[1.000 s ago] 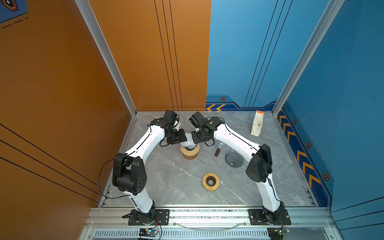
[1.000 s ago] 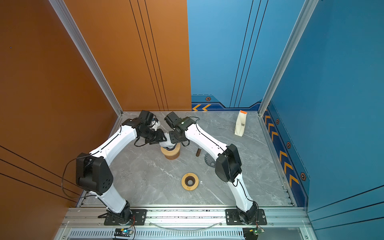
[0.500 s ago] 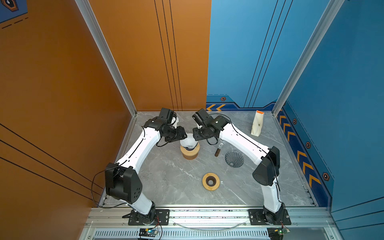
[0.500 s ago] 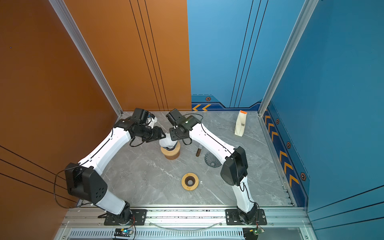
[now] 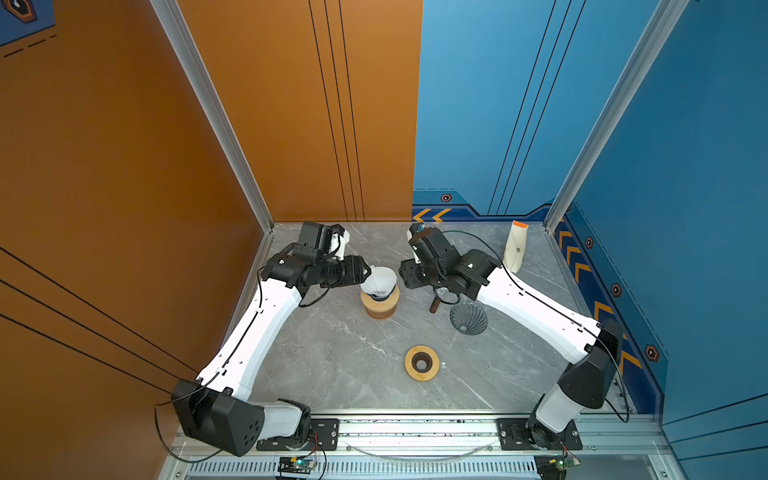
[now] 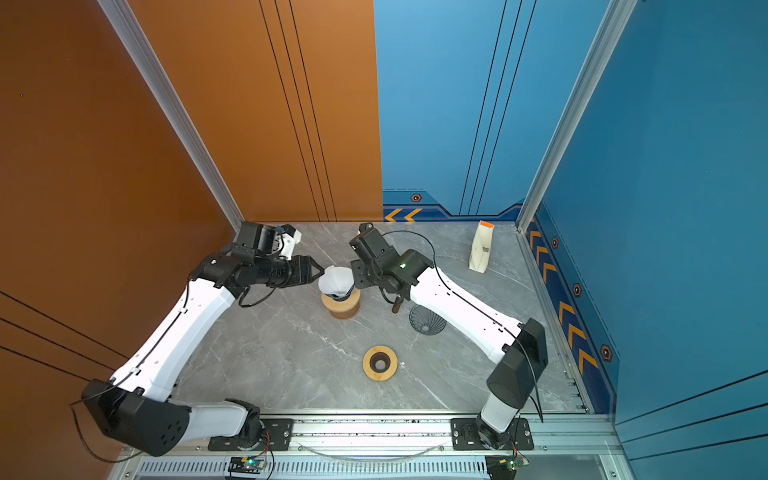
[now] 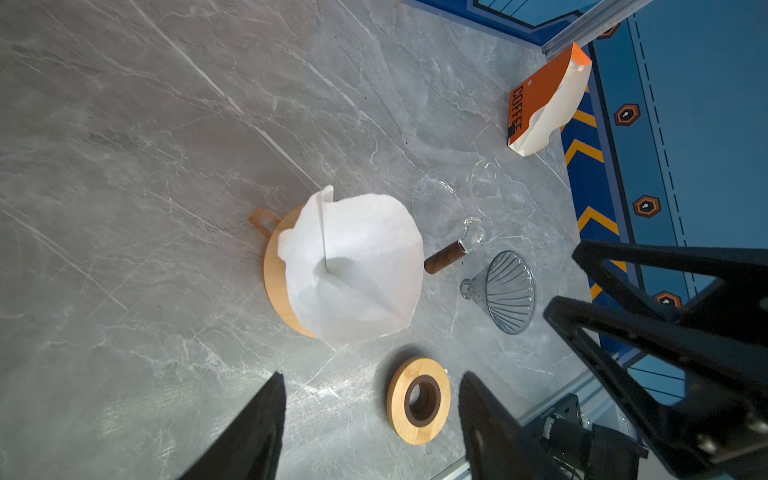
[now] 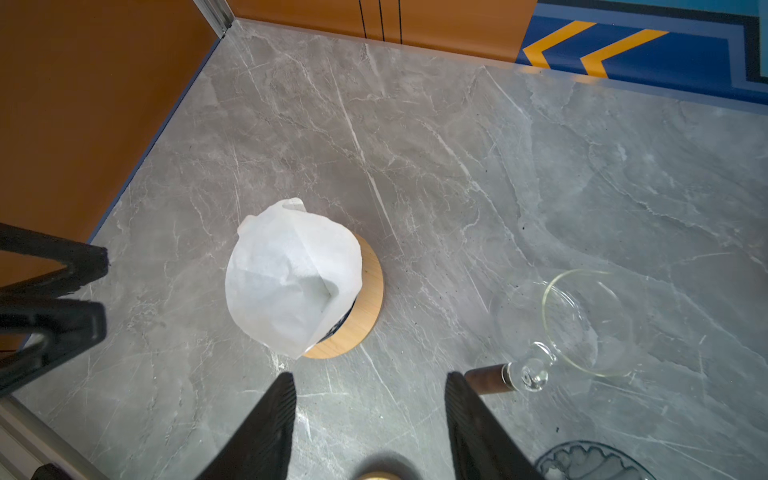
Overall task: Place the coffee filter in the dripper
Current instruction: 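Open both grippers and lift them away from the filled dripper, then move left gripper down to the wooden ring while right gripper approaches it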
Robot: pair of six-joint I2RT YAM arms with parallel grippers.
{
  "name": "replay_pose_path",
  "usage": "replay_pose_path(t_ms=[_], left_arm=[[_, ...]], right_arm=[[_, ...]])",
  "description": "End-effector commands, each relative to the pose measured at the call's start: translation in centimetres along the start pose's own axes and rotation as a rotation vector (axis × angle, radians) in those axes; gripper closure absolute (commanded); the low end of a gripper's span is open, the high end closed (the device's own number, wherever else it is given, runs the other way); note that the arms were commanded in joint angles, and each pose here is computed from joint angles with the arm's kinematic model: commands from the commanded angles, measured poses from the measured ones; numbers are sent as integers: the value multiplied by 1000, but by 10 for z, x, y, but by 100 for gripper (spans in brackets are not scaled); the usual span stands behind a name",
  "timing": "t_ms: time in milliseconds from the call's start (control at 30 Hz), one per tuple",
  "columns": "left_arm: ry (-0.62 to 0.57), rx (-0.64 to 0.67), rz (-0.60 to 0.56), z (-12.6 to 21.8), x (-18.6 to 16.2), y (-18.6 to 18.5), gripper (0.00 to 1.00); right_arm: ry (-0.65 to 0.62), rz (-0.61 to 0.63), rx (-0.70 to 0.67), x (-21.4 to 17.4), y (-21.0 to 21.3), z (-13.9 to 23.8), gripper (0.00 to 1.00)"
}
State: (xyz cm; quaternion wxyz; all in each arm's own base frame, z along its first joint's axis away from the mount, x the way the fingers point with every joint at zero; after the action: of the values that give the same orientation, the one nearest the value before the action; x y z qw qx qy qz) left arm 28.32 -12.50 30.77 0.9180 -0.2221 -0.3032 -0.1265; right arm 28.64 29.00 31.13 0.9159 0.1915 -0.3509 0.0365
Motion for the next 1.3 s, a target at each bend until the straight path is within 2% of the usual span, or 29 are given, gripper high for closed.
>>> replay_pose_path(t_ms=[0,267,467,700,900,1133,1167,1200,1267], left_arm=[[33,-45,-37,1,-18,-10,31],[58,-55,-104,-3,-50,-33,27],[41,-75,-73,-11,-77,-43,20],[65,-110,-11,-33,-116,-52,18],[43,-141,89,-56,-146,-53,17],[52,-191,188,-80,-167,-53,18],[58,-194,198,-84,-170,-54,18],[54,-215,210,-89,-171,-56,18],[61,-245,244,-98,-175,-59,18]], right_arm=[[-68,23,5,-8,-4,17,43],[-112,-18,82,-50,-29,41,42],[-135,-35,50,-76,-62,54,33],[-96,-10,-3,-97,-93,68,22],[-52,-16,23,-114,-104,72,16],[-3,-11,-14,-129,-115,66,10],[0,-9,-17,-131,-116,65,8],[1,-10,-21,-132,-118,65,2],[3,-10,-31,-134,-121,63,0]])
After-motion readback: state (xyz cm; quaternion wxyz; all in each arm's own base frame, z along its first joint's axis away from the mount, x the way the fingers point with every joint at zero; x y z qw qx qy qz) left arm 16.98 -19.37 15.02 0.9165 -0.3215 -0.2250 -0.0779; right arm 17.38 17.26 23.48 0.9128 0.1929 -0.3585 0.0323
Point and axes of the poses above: each gripper's point midway between its finger pads, its own z axis back along the fingers, its own y axis along the line the jaws close on, x = y × z, the point moved 6 cm from there along z, back along the fingers, and after that the axes turned 14 degrees about -z, right-handed, at the moved point
